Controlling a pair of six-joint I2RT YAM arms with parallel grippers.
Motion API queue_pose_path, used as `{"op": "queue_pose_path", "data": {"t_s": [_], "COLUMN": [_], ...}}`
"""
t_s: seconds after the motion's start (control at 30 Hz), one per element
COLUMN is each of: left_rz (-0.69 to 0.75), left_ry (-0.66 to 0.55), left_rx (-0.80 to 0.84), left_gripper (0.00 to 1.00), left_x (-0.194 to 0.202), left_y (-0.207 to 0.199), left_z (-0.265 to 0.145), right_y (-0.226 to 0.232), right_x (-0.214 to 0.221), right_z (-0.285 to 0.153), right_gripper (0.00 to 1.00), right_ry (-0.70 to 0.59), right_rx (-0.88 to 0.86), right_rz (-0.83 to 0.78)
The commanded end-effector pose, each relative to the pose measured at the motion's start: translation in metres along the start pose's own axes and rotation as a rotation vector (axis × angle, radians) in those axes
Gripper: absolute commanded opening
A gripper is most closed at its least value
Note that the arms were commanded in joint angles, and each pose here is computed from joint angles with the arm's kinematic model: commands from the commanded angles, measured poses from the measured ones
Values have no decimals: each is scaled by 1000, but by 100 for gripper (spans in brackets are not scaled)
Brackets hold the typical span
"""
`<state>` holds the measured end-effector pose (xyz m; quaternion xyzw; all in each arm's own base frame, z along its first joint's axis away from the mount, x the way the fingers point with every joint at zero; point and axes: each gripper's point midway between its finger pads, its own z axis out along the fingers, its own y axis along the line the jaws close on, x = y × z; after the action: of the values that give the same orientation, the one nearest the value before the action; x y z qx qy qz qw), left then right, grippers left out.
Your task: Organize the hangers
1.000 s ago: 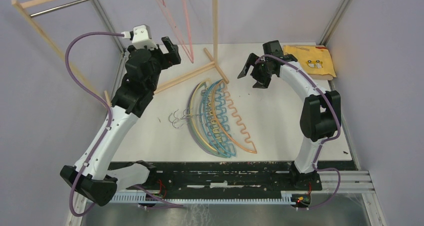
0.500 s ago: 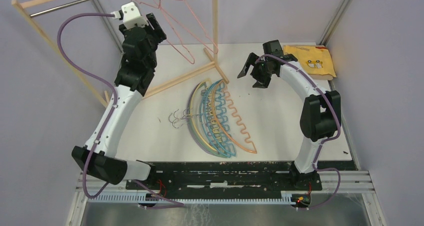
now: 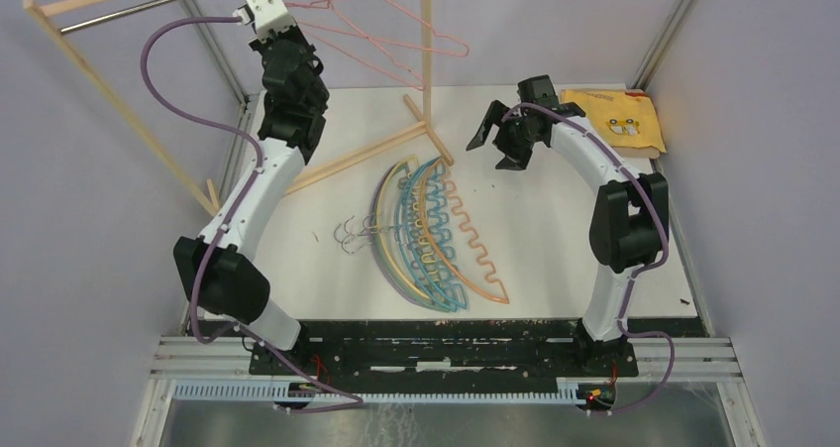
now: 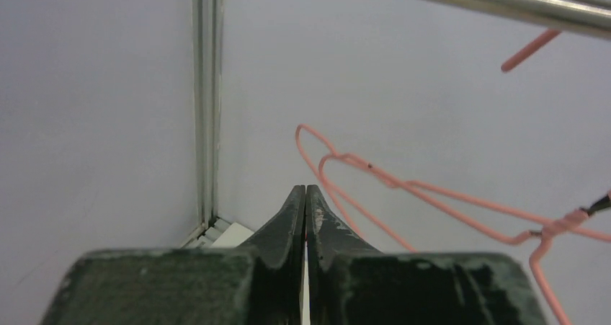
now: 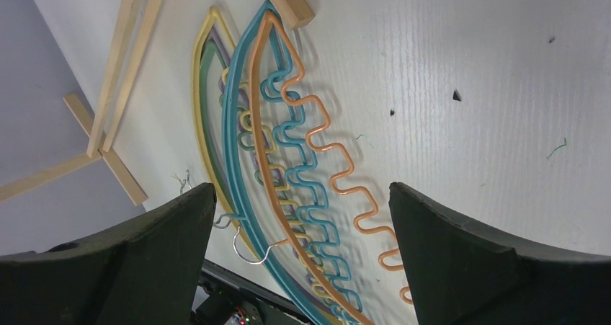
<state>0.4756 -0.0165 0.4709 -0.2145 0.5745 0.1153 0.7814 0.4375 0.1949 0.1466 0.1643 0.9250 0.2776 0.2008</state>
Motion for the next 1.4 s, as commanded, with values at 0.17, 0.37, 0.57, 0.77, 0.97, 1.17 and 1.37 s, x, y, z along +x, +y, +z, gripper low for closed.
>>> {"op": "queue_pose_path", "data": {"t_s": [0.17,0.37,0.57,0.77,0.97,1.17,1.37], "left_rz": [-78,-88,-114,-158,-191,-217,-237], "left_ry": [-150,-164,-168,-120,-82,-47,-38], "left_rx": [-13,56,202,309,423,494,509], "left_gripper": [3,3,3,3,3,3,3], "left_x": [-32,-24,-17,0,10,22,23], "left_y": [-26,-53,-92,-123,-151,-173,-194], "left_z": [36,51,60,64,58,51,47], "right_y": [23,19,7,-3,-13,-18,-18], "right_x": [-26,-33,-38,-44,-46,-50,-54], "right_z": [0,0,-1,-1,1,1,0], "right_gripper": [98,98,98,98,98,98,98], "right_ry": [-36,-42,-45,-53,-55,-59,-70], "right_rx": [-66,-69,-64,-63,-62,-64,-76], "right_rz": [-5,2,26,47,71,87,101]}}
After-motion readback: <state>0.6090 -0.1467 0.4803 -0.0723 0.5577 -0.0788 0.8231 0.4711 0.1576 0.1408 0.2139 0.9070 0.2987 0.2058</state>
